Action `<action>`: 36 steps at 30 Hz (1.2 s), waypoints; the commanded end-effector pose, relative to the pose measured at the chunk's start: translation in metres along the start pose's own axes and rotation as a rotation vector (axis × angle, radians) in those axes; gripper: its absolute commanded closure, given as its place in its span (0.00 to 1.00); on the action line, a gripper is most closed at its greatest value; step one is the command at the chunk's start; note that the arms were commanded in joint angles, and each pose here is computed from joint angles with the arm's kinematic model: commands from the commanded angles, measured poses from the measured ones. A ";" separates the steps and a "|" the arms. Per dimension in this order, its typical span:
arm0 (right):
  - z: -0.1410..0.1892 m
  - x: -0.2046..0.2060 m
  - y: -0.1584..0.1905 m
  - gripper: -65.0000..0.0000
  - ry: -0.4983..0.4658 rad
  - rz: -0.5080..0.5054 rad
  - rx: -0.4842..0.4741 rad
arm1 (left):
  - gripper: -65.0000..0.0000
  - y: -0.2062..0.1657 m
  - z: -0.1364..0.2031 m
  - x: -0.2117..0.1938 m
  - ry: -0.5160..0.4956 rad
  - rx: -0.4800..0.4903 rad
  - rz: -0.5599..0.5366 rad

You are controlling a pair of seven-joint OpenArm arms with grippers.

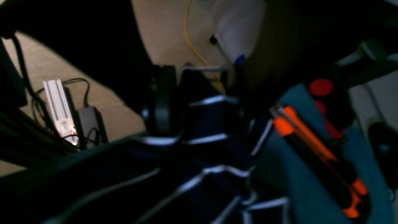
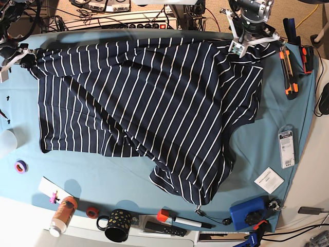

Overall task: Layout the t-shirt on the table in an organized manner, then fold the t-shirt properly
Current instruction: 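Drag the held shirt edge with the left gripper away from the right gripper, then release the edge and move the left gripper along the shirt's side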

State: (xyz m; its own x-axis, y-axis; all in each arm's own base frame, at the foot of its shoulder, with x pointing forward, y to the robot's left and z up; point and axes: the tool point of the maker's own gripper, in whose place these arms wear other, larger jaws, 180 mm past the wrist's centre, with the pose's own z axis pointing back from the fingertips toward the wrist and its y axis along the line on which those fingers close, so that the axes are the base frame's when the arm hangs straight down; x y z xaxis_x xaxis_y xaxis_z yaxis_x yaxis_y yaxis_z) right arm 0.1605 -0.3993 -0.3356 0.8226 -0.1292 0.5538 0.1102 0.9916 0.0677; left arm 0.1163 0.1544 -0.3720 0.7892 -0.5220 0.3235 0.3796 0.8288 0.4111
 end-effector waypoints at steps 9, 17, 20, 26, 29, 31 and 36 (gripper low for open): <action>0.006 0.014 -0.004 1.00 -0.038 0.023 -0.012 | 0.61 0.005 0.017 0.016 -0.036 -0.028 0.062; 0.006 0.014 -0.004 1.00 -0.037 0.023 -0.012 | 0.61 0.030 0.026 0.105 -0.421 0.009 0.150; 0.007 0.014 -0.004 1.00 -0.036 0.023 -0.013 | 0.61 0.046 0.026 0.123 -0.467 0.030 0.180; 0.007 0.014 -0.004 1.00 -0.036 0.023 -0.013 | 0.61 0.066 0.005 0.122 -0.437 0.042 0.249; 0.006 0.014 -0.004 1.00 -0.037 0.023 -0.013 | 0.61 0.084 0.000 0.111 -0.406 0.093 0.273; 0.007 0.014 -0.004 1.00 -0.039 0.023 -0.014 | 0.61 0.098 -0.001 0.106 -0.397 0.128 0.294; 0.007 0.016 -0.004 1.00 -0.046 0.023 -0.012 | 0.61 0.108 0.003 0.112 -0.468 0.060 0.372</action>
State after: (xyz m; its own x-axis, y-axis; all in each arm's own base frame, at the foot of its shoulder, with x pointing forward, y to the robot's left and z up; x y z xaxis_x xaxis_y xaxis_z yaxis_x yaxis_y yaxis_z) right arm 0.1604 -0.3980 -0.3366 0.8218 -0.1329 0.5540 0.1116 0.9911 0.0723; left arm 0.2400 0.1854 -0.2990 0.5958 -0.2401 0.7664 0.0860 0.9679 0.2363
